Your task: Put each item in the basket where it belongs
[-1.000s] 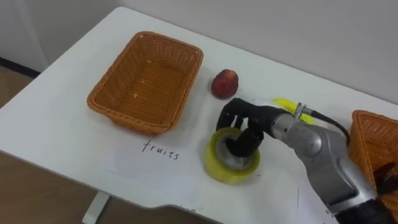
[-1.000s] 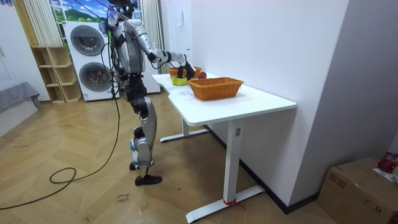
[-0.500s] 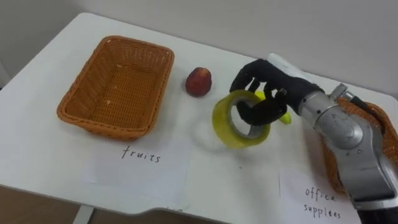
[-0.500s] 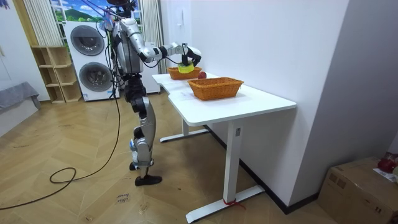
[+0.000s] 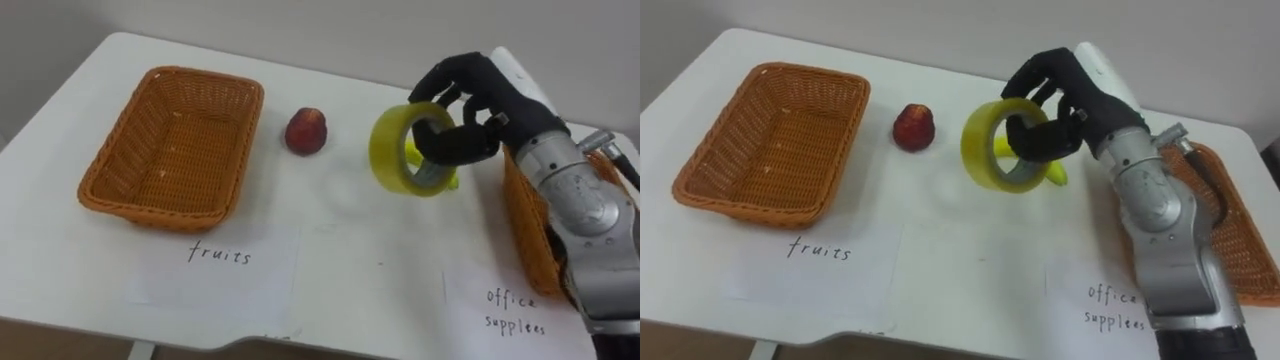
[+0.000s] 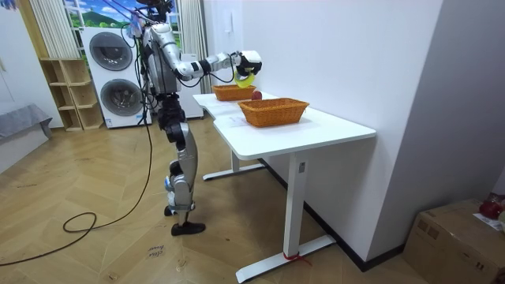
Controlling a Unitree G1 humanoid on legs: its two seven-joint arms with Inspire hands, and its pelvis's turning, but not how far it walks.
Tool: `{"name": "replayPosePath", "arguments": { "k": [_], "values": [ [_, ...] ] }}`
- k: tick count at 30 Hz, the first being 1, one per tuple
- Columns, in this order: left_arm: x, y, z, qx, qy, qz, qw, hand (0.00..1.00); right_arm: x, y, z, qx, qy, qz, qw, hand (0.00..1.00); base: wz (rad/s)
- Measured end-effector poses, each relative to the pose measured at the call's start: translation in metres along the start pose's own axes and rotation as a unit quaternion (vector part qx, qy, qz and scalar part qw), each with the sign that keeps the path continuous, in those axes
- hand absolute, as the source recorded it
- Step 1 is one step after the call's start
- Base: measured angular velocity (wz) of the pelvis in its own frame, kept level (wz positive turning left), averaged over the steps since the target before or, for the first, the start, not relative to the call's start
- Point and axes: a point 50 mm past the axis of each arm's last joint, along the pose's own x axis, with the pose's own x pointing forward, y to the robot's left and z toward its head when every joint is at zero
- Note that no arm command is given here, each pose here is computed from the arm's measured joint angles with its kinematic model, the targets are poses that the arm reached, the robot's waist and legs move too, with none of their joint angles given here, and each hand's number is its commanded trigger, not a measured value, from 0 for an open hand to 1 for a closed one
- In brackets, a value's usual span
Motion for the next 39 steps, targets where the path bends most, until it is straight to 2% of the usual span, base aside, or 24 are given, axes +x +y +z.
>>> {"name": "replayPosePath", "arguments": {
  "k": [5, 11, 18, 34, 39],
  "values": [
    [0.000, 0.003, -0.005, -0.008, 0.008, 0.003, 1.000, 0.00, -0.002, -0.015, -0.010, 0.005, 0.016, -0.049, 0.999, 1.00, 0.00],
    [-0.001, 0.002, -0.008, -0.007, 0.011, -0.007, 1.000, 0.00, -0.003, -0.015, -0.028, 0.024, 0.043, -0.071, 0.996, 1.00, -0.04],
    [-0.001, 0.004, -0.013, -0.021, 0.022, -0.004, 1.000, 0.00, -0.013, -0.028, -0.074, 0.058, 0.140, -0.133, 0.980, 1.00, -0.03],
    [-0.003, 0.007, -0.021, -0.046, 0.039, 0.008, 0.998, 0.00, -0.029, -0.030, -0.117, 0.076, 0.231, -0.140, 0.960, 1.00, -0.04],
    [-0.003, 0.009, -0.025, -0.050, 0.044, 0.011, 0.998, 0.00, -0.036, -0.039, -0.128, 0.074, 0.253, -0.163, 0.951, 1.00, -0.02]
  ]
}}
